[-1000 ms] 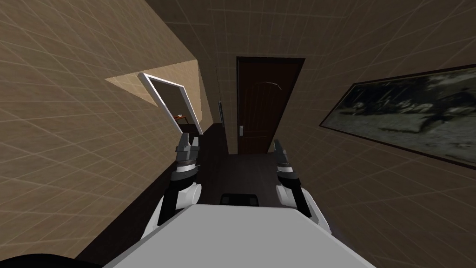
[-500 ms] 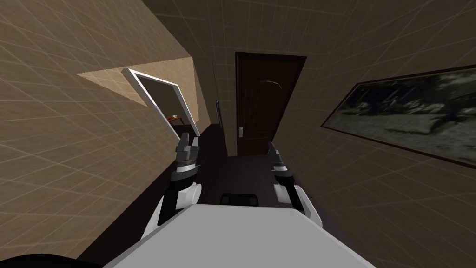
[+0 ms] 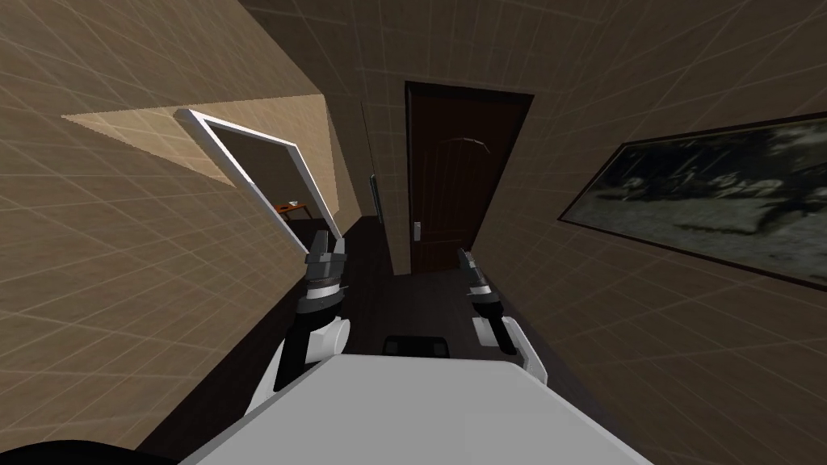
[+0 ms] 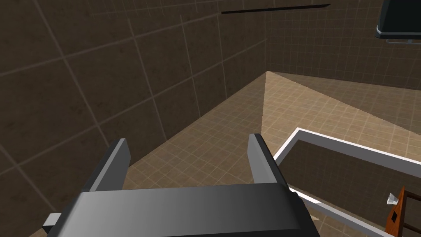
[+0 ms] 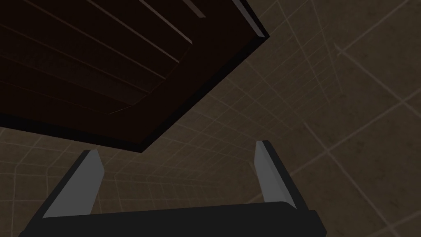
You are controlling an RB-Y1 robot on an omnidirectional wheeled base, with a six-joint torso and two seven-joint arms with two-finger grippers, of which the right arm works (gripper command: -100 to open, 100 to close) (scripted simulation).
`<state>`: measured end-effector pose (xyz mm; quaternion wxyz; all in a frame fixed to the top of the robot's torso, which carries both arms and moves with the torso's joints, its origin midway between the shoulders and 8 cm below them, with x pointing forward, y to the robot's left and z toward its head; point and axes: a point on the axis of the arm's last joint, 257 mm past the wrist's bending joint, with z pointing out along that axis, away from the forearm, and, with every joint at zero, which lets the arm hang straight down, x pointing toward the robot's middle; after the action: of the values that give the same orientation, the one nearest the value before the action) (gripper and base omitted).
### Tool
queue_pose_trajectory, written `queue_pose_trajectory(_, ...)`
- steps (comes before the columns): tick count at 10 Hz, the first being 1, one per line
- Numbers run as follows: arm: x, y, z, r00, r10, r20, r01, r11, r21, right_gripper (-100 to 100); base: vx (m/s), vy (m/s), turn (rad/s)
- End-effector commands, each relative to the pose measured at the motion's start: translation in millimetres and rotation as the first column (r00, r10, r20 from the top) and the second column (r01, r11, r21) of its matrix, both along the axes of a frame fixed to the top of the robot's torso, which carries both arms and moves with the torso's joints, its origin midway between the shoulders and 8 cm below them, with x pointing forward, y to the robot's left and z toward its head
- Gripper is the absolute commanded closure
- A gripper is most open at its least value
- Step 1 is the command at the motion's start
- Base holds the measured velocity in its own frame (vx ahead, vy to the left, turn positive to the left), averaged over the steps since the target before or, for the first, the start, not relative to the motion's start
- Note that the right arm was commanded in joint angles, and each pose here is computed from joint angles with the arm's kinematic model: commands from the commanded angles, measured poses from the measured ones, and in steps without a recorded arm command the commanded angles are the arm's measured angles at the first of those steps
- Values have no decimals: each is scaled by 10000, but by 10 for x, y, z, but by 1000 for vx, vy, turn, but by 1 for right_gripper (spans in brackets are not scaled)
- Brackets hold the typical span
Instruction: Pull the door open
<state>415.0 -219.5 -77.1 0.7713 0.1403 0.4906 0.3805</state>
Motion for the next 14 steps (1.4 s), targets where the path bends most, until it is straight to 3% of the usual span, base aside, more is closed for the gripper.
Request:
queue_pose_trajectory(1, 60, 45, -121, 9998, -50, -179, 41, 9987, -510, -100, 142, 94, -97)
queue_pose_trajectory(7, 275, 214, -562, 9970, -197, -747, 32, 9764, -2158, -100, 144, 80, -101)
queue_pose_trajectory(9, 359, 289, -760, 9949, -251, -976, -41, 9576, -2881, -100, 133, 112, -124)
queue_pose_trajectory(12, 416, 343, -906, 9931, -285, -1134, -118, 9405, -3396, -100, 120, 79, -61)
queue_pose_trajectory(14, 468, 397, -1052, 9912, -313, -1285, -216, 9205, -3902, -100, 131, 65, -103)
